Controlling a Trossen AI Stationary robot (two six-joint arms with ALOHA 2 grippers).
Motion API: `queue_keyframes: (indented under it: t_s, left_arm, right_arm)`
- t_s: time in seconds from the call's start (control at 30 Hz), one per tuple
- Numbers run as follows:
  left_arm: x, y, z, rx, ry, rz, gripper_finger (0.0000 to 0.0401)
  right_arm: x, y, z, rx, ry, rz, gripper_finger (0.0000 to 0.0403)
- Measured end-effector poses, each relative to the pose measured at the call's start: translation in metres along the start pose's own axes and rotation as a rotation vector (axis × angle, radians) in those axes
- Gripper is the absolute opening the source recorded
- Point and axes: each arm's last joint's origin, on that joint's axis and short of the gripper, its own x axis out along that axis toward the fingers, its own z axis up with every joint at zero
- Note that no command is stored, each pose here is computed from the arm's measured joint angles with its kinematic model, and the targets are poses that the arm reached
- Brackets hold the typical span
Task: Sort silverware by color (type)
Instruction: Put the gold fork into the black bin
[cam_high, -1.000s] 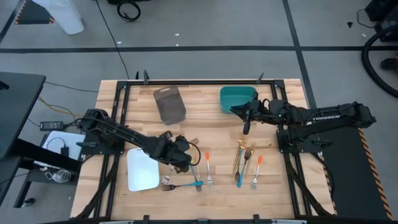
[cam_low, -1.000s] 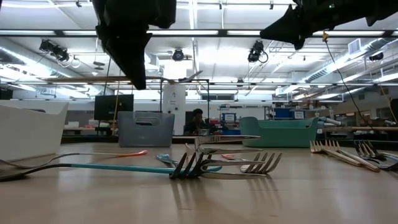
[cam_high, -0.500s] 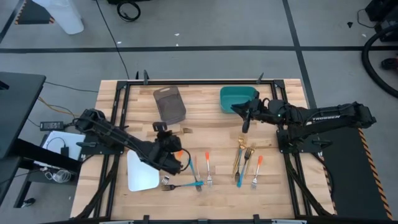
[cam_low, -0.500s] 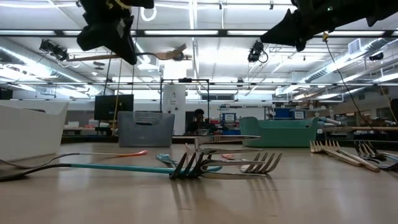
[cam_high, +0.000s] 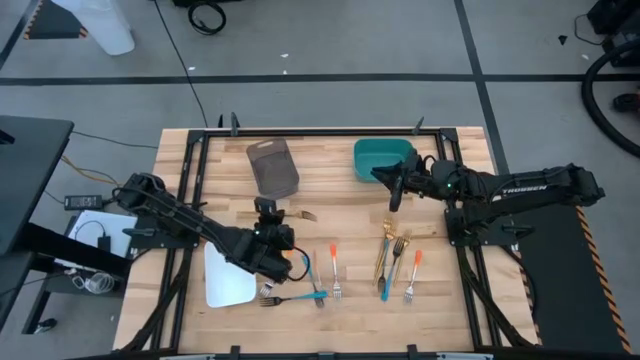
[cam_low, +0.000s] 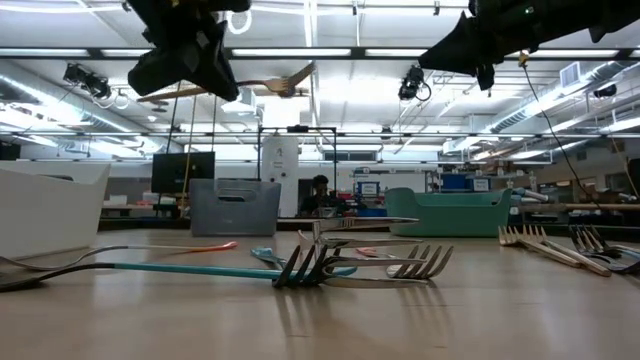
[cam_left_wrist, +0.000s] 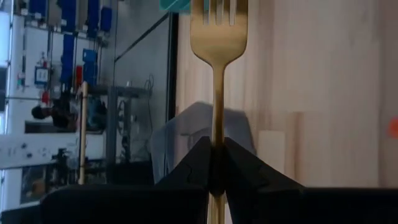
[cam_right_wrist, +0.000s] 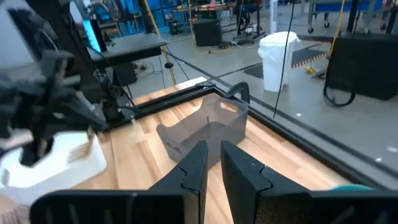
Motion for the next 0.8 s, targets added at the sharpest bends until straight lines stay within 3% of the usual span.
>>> queue_keyframes:
  t_s: [0.4, 0.6, 0.8]
  left_arm:
    - [0.028, 0.016, 0.0, -0.066, 0.091, -0.003, 0.0034]
    - [0.025, 0.02, -0.005, -0.047, 0.065, -0.01, 0.0034]
    - [0.017, 0.034, -0.027, -0.139, -0.043, -0.07, 0.0034]
  right_arm:
    - [0.0, 0.001, 0.005, 0.259, -0.044, 0.016, 0.0055]
    - [-0.001, 0.003, 0.009, 0.288, -0.09, 0.036, 0.0055]
    - [0.0, 0.006, 0.008, 0.297, -0.084, 0.042, 0.0055]
